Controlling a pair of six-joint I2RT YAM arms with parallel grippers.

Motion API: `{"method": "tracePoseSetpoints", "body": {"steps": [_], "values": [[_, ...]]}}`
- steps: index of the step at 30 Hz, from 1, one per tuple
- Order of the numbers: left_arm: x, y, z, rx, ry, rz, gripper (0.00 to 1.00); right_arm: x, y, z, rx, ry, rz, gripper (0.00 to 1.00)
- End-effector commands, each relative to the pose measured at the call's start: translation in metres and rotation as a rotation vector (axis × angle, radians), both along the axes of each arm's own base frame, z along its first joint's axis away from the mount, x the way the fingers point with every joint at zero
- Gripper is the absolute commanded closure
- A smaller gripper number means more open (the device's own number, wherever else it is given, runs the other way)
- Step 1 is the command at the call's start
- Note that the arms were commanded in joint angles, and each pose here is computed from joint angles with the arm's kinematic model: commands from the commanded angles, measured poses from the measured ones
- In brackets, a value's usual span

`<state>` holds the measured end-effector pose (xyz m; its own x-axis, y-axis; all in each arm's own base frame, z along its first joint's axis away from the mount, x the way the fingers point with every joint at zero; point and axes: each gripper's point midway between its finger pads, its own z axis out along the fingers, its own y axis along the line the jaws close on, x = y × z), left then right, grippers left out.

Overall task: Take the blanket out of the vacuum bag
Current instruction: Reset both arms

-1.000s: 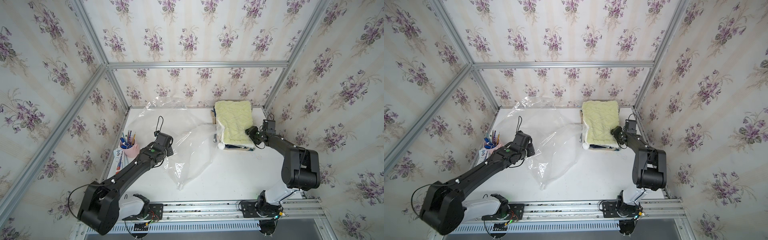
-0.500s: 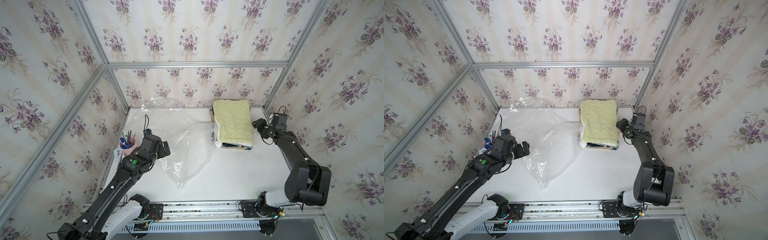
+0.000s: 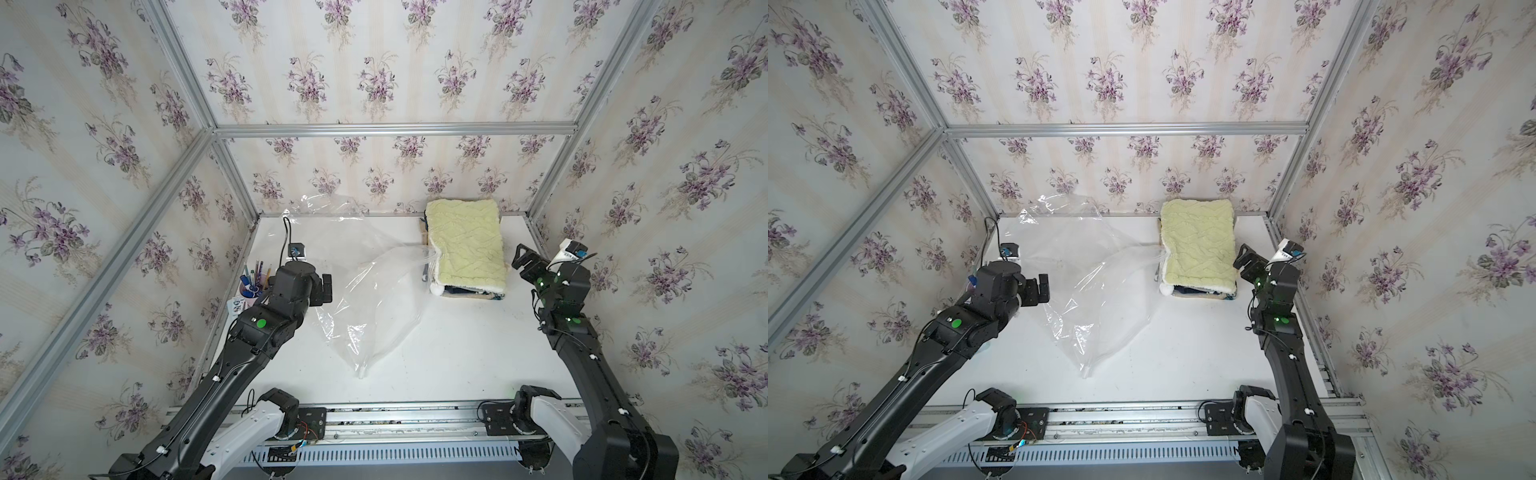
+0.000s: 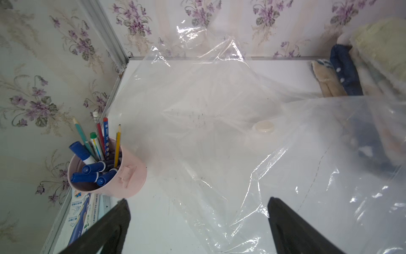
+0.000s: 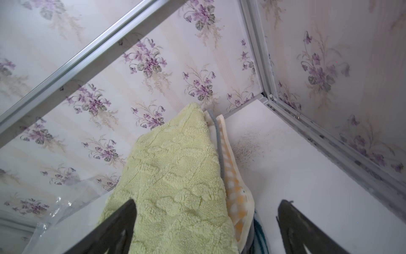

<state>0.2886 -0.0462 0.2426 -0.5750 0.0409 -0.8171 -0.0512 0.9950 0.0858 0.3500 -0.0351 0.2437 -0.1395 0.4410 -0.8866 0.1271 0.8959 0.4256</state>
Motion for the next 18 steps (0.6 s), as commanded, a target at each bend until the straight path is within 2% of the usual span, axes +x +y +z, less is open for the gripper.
{"method": "tracePoseSetpoints", "body": {"steps": [1, 4, 7, 8, 10, 14, 18], "values": [[0.016, -0.007, -0.006, 0.118, -0.038, -0.113, 0.00, -0.007, 0.015, 0.025, -0.189, -0.192, 0.095, 0.00], [0.027, 0.008, -0.022, 0.071, -0.068, -0.036, 0.00, -0.014, 0.015, -0.004, -0.211, -0.145, 0.093, 0.00], [0.039, 0.021, -0.044, 0.035, -0.111, 0.013, 0.00, -0.021, 0.016, -0.030, -0.305, -0.106, 0.111, 0.00], [0.042, 0.022, -0.055, 0.063, -0.108, -0.001, 0.00, -0.024, 0.016, -0.035, -0.321, -0.109, 0.108, 0.00], [0.047, 0.040, -0.075, 0.113, -0.095, 0.083, 0.00, -0.029, 0.014, -0.037, -0.323, -0.141, 0.088, 0.00], [0.068, 0.057, -0.098, 0.008, -0.128, 0.163, 0.00, -0.032, 0.012, -0.048, -0.316, -0.147, 0.073, 0.00], [0.086, 0.067, -0.109, 0.062, -0.188, 0.209, 0.00, -0.034, 0.013, -0.064, -0.315, -0.137, 0.076, 0.00]]}}
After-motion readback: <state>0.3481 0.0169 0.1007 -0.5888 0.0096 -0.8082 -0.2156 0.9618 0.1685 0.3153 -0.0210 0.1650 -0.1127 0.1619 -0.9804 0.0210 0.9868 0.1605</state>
